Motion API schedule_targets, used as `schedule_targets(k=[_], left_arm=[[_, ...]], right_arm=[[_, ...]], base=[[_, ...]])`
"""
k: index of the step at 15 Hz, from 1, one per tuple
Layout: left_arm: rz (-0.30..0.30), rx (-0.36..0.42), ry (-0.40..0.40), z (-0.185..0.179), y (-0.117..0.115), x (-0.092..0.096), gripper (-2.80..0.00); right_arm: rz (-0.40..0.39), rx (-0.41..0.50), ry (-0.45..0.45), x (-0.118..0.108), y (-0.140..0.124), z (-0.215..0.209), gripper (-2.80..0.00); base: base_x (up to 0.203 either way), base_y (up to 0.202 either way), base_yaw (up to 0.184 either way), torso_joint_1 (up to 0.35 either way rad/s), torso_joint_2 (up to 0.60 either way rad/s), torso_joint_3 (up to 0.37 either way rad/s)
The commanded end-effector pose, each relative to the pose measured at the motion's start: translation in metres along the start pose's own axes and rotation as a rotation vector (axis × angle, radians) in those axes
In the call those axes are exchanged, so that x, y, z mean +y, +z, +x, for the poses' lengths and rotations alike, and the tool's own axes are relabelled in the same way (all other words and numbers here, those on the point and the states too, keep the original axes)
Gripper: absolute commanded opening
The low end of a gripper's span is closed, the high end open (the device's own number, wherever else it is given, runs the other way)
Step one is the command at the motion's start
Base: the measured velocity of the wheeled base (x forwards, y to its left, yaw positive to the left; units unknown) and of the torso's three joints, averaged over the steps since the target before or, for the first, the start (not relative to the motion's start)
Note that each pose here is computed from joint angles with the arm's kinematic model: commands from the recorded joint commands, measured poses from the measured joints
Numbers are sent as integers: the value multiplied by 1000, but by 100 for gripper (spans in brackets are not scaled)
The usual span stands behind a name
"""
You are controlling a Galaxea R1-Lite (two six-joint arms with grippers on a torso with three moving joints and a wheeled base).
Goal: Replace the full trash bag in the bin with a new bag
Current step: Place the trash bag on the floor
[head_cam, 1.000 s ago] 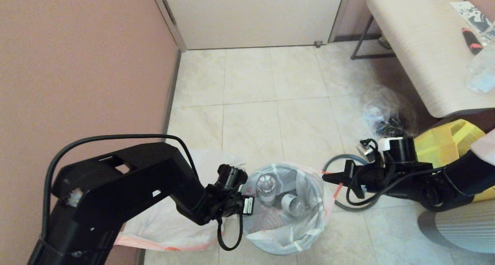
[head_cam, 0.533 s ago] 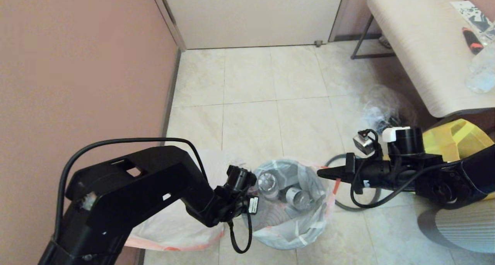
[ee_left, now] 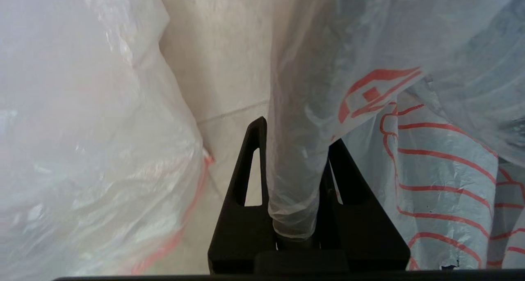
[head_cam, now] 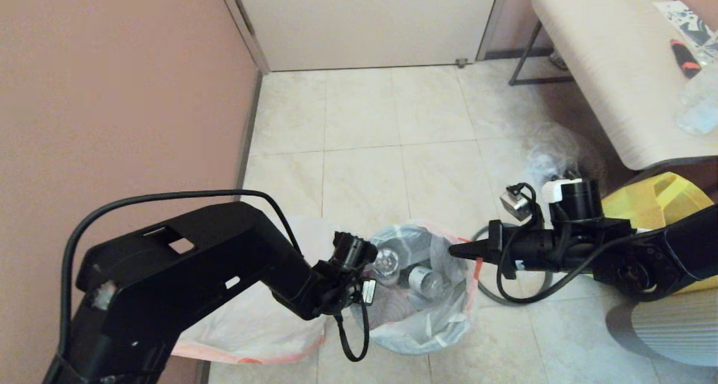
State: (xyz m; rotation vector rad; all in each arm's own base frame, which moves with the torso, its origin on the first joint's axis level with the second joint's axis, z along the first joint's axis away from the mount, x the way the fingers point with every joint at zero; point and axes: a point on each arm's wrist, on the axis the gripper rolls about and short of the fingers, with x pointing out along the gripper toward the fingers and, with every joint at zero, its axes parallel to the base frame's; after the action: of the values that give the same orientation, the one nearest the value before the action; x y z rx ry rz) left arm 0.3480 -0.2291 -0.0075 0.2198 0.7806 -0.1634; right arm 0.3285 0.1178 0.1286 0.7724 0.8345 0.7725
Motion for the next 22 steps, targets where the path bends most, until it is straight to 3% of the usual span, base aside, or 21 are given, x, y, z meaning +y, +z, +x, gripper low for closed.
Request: schedule_targets(k=[1, 7, 14, 17, 22], left_arm=[[7, 28, 6, 6, 1, -3, -280], [20, 69, 18, 25, 4, -9, -280], [-23, 74, 65, 22, 12, -7, -280], [-54, 32, 46, 1, 25, -5, -280], [-89, -57, -30, -65, 46, -2, -280]], right_arm=[[-15, 13, 22, 8, -3, 3, -280], [-28, 6, 35, 15, 0, 3, -280], [-80, 46, 106, 74, -13, -21, -280], [-68, 49, 93, 74, -10, -19, -280], [-39, 54, 89, 74, -7, -15, -280]], base=[[0, 0, 0, 0, 0, 0], [0, 0, 0, 0, 0, 0], [0, 0, 0, 0, 0, 0], [0, 0, 0, 0, 0, 0], [0, 0, 0, 0, 0, 0]])
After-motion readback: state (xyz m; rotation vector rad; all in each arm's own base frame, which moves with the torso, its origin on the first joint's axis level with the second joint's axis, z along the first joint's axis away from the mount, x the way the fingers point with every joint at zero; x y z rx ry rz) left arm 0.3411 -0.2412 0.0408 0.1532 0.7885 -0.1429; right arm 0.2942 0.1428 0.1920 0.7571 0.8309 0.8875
